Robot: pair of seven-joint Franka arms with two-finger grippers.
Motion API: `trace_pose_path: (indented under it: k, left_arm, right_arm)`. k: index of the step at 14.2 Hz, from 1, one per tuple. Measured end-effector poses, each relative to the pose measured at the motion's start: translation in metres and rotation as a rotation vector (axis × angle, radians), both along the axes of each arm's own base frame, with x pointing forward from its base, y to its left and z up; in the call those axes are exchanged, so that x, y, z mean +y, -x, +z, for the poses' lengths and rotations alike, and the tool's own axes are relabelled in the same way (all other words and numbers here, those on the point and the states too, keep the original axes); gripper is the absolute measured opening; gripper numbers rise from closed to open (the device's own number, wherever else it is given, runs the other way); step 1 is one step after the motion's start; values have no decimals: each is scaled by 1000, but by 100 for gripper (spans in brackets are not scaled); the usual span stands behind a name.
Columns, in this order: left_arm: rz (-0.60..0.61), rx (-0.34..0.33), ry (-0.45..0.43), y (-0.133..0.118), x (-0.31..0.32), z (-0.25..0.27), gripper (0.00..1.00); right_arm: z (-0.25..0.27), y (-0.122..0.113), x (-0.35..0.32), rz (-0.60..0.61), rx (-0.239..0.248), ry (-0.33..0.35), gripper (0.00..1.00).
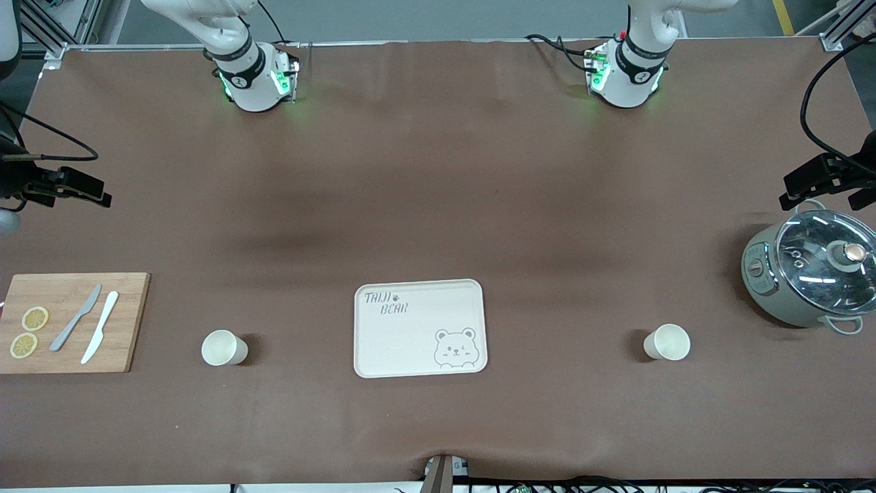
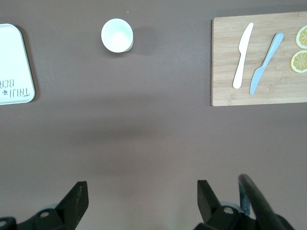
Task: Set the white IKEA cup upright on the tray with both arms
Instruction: 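Reach both grippers down over the white cups beside the tray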
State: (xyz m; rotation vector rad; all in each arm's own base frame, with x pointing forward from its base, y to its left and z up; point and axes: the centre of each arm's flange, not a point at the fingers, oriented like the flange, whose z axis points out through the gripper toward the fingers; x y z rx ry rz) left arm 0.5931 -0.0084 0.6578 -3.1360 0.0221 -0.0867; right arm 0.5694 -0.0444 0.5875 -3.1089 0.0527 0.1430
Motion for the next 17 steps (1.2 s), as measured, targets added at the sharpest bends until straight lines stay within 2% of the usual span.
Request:
trace_pose_path:
  k: [5,9,13,17]
  left_arm:
    - [8,3,1,0,-1,-1,100]
    - [15,20,-1,-3,1,-10,100]
    - [28,69,-9,-18,7,-43,100]
    - [31,61,-22,-47,7,-90,100]
  right_arm:
    - [0,0,0,1,0,0,100]
    - [-11,-9,0,0,-26,2,100]
    - [-58,-41,3,6,-45,3,100]
    - [-117,-75,14,17,-69,-8,100]
